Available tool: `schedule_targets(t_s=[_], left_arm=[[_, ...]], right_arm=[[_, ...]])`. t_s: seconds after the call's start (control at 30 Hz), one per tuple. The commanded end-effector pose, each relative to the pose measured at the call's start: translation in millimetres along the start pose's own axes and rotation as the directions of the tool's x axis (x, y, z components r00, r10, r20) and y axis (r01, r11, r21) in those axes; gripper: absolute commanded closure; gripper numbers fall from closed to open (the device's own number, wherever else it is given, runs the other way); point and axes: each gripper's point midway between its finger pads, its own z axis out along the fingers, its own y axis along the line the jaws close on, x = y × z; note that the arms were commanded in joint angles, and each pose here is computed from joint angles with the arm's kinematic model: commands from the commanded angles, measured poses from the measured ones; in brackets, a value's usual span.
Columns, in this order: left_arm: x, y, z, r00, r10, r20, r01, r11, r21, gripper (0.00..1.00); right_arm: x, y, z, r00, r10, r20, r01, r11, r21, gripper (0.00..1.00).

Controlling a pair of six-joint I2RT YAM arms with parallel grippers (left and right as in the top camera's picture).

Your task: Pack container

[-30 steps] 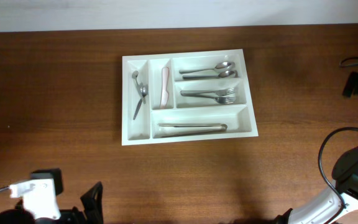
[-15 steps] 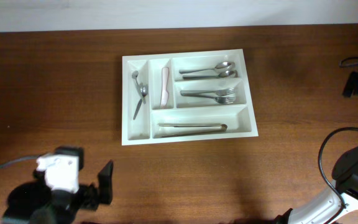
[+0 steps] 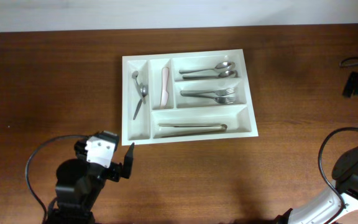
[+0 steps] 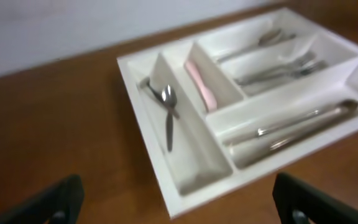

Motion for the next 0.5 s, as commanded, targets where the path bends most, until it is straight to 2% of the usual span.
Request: schedule_targets(t_s=[0.0, 0.2, 0.47], left_arm=[[18, -7, 0, 0.995, 0.047, 0.090, -0.051, 0.998, 0.049, 0.01], [36, 0, 3, 0.984, 0.060, 0.169, -0.059, 0.998, -0.009, 0.01], [40, 1, 6, 0.959, 0.086, 0.270, -0.078, 0.996, -0.041, 0.01]], right_arm=[[0, 1, -1, 1.000, -0.006, 0.001, 0.006, 1.000, 0.002, 0.01], [0, 1, -1, 1.000, -0.006, 0.001, 0.006, 1.000, 0.002, 0.01], [0, 1, -1, 1.000, -0.006, 0.001, 0.006, 1.000, 0.002, 0.01]])
